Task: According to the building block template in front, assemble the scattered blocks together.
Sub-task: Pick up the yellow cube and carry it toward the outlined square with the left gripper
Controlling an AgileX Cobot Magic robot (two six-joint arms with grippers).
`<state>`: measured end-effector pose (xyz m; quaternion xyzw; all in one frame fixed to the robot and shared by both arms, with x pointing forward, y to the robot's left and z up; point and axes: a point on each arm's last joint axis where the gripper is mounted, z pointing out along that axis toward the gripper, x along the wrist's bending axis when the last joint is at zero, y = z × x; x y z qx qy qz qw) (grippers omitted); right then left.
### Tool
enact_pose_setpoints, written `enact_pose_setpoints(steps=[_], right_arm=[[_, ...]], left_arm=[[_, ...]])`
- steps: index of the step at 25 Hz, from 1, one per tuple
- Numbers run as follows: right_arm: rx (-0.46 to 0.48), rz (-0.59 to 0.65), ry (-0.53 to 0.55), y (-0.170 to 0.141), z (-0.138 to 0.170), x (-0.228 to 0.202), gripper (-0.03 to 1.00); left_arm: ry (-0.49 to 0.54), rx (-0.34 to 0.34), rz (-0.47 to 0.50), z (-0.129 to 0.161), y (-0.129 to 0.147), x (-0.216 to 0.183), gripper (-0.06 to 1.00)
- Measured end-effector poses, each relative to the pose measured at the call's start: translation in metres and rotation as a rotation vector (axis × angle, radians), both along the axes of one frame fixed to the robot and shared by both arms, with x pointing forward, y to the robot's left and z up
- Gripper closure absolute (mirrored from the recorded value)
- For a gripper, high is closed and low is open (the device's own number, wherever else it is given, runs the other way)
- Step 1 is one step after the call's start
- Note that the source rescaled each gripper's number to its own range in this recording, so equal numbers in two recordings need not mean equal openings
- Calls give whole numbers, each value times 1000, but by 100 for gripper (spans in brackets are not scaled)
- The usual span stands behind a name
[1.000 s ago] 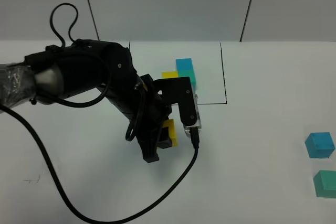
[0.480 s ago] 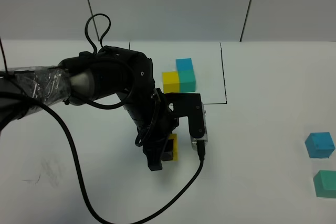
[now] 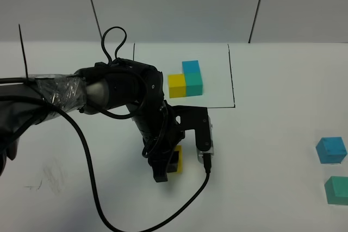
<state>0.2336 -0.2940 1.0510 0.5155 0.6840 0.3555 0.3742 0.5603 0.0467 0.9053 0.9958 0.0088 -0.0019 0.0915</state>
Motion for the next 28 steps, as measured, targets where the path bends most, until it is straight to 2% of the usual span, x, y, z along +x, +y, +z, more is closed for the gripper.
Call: enact_pose_setpoints(steps=[5,21,23,25,28], right_arm=[[0,0,0,0,0,0,97],[0,0,0,0,0,0,97],[0,0,0,0,0,0,97],[0,0,0,0,0,0,97],[0,0,0,0,0,0,97]], left_arm=[[12,15,0,-14,0,1,94],[11,18,-2,-15,0,2,93],[7,18,-1,-16,-1,3,84],[8,24,3,-19,-1,3,67],[9,23,29,-18,-1,3,36]])
